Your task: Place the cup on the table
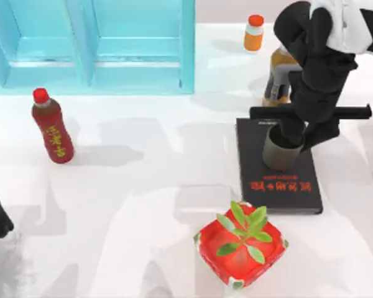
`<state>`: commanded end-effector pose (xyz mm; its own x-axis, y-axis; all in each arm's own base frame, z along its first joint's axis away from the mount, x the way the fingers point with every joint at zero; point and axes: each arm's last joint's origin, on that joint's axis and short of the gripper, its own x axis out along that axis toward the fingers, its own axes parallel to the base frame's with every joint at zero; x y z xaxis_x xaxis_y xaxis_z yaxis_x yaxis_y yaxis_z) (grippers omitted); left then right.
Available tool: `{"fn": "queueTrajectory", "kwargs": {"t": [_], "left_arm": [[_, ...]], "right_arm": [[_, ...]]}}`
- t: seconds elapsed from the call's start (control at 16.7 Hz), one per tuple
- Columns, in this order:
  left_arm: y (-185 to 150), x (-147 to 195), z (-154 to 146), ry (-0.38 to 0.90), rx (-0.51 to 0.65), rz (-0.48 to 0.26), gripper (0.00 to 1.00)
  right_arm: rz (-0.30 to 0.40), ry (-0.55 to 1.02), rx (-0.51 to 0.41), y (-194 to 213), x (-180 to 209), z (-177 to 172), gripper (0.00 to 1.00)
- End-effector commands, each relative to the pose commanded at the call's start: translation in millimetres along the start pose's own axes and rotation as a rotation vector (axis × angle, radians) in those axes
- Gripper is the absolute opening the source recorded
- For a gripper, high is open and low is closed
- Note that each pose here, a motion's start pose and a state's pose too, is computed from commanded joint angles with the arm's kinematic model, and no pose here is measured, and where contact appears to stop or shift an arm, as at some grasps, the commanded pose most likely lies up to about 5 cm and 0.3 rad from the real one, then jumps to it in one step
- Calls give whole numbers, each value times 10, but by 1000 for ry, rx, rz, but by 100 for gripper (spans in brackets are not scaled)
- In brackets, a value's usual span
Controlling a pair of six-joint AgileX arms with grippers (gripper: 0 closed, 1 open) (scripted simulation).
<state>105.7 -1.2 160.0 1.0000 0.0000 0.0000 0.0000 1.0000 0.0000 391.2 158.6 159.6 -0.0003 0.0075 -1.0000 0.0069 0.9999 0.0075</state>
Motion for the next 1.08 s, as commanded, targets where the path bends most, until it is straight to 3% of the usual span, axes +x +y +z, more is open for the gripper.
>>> {"fn": "queueTrajectory", "kwargs": {"t": [0.36, 1.08], "left_arm": [[0, 0, 0, 0, 0, 0, 100], [0, 0, 0, 0, 0, 0, 100]], "right_arm": [[0, 1, 4, -8, -6, 5, 0], [1, -1, 4, -7, -503, 4, 0]]}}
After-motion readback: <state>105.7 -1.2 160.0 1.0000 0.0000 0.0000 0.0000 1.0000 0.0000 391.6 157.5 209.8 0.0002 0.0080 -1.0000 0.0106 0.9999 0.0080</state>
